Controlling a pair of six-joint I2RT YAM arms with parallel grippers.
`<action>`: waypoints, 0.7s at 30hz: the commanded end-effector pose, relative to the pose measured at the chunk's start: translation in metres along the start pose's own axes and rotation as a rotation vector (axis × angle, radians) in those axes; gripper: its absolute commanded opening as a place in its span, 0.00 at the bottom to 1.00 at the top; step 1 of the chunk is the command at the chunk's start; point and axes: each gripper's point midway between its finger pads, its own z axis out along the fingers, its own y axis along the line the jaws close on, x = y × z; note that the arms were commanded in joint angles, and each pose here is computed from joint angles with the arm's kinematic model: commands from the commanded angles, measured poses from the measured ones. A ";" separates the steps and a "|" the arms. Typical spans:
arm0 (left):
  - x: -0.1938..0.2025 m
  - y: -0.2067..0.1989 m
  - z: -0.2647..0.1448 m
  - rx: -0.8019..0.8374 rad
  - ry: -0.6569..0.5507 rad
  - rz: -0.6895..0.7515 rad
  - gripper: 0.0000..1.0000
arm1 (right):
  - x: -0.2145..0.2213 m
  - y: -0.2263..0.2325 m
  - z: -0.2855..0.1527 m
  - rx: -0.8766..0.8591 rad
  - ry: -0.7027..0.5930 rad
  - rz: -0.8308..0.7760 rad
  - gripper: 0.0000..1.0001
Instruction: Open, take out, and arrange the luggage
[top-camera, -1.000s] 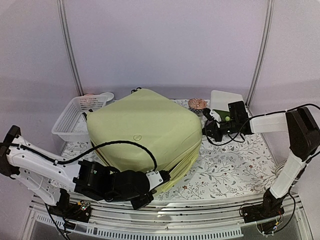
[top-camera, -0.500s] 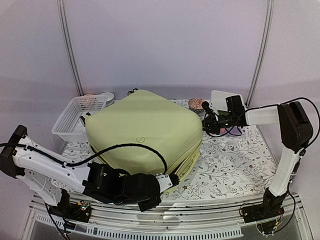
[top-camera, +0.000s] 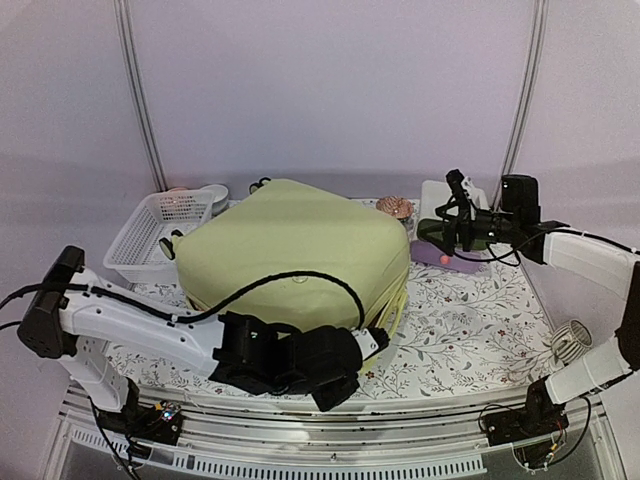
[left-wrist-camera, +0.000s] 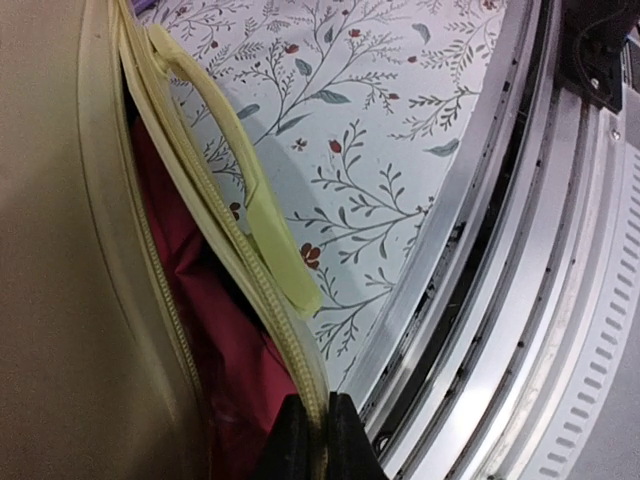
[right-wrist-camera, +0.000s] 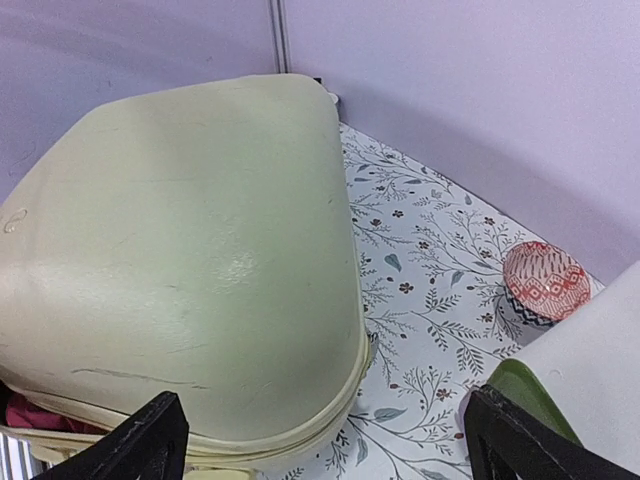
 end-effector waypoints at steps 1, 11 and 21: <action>-0.045 0.012 0.031 0.027 -0.052 -0.109 0.00 | -0.005 -0.007 -0.019 0.132 -0.011 0.155 0.99; -0.124 0.079 0.091 -0.105 -0.143 -0.191 0.00 | -0.006 -0.006 -0.066 0.335 -0.047 0.352 0.99; -0.200 0.117 0.097 -0.037 -0.279 -0.194 0.17 | 0.001 0.009 -0.091 0.380 -0.101 0.466 0.99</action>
